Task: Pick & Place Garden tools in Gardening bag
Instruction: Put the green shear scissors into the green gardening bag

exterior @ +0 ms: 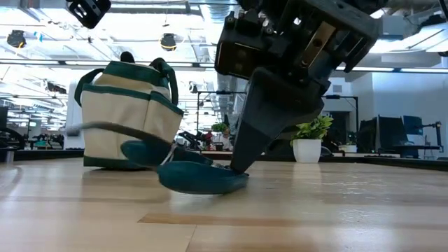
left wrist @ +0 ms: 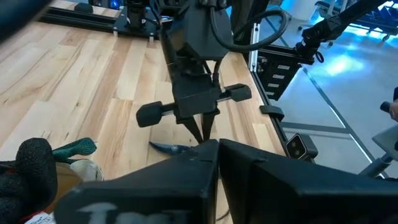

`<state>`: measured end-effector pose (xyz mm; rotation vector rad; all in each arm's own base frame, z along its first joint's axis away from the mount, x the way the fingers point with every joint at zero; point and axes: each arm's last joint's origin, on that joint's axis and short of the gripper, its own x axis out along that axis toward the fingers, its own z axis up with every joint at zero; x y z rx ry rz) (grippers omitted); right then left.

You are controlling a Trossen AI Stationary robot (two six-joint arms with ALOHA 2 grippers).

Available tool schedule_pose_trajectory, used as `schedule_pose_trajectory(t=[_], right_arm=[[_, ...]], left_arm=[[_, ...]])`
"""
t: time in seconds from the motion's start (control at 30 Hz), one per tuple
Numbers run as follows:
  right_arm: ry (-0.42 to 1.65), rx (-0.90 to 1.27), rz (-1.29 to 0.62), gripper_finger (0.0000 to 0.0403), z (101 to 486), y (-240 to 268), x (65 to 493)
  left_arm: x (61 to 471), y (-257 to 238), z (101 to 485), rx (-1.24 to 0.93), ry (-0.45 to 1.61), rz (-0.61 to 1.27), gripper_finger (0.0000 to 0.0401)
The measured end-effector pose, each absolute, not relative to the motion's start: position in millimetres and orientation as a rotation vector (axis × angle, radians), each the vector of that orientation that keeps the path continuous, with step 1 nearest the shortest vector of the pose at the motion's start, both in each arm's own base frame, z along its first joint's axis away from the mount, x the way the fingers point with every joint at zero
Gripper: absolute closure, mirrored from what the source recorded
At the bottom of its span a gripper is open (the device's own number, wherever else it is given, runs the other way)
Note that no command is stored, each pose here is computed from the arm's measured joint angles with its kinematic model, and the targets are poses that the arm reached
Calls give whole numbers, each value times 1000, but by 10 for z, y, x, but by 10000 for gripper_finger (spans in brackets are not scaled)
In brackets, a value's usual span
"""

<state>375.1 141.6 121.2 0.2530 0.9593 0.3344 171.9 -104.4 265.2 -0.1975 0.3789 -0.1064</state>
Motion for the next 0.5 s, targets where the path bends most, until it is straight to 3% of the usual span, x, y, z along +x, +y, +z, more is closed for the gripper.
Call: schedule_pose_trajectory(t=[0.33, 0.5], right_arm=[[924, 236, 357, 403, 1098, 1737, 3685], [893, 253, 363, 403, 976, 1850, 3871]], left_arm=[[1719, -1044, 2652, -196, 379, -106, 400], [1719, -1043, 2653, -195, 378, -103, 400]])
